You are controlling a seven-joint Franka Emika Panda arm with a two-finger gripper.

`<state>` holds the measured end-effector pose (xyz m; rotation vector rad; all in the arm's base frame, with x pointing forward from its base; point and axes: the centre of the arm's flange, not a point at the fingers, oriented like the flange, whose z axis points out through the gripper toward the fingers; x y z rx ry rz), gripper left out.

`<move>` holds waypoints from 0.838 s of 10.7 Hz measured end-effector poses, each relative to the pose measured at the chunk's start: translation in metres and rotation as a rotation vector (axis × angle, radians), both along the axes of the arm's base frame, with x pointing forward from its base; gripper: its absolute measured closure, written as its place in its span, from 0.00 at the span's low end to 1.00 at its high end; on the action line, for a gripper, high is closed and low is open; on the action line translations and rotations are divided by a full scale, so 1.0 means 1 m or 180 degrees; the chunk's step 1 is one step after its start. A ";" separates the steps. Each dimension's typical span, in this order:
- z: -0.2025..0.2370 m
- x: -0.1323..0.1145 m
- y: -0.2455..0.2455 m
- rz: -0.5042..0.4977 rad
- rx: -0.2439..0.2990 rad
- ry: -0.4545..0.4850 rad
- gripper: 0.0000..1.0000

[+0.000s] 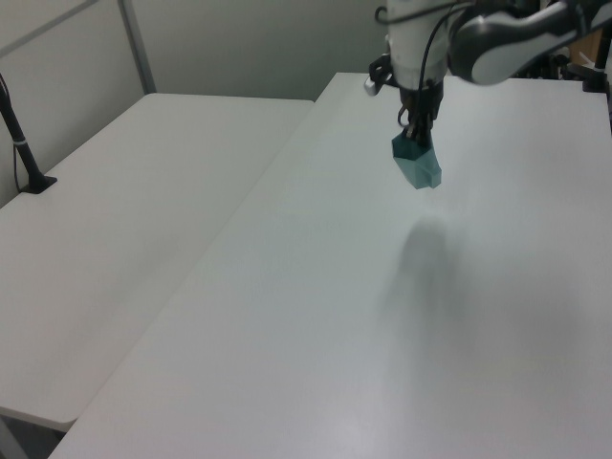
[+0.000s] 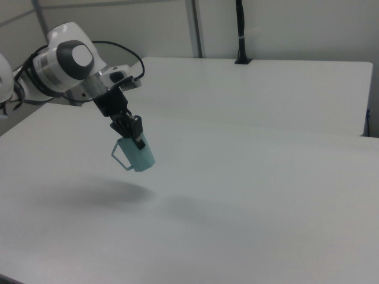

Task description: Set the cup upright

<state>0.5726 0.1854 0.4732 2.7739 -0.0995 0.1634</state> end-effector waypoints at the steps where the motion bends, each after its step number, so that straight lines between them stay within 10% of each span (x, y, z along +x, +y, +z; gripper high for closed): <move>1: 0.009 -0.003 -0.017 -0.0070 0.0348 0.0035 0.96; 5: 0.002 -0.006 -0.098 -0.0374 0.1345 -0.0131 0.96; 9: -0.075 -0.027 -0.124 -0.0502 0.1431 -0.0196 0.96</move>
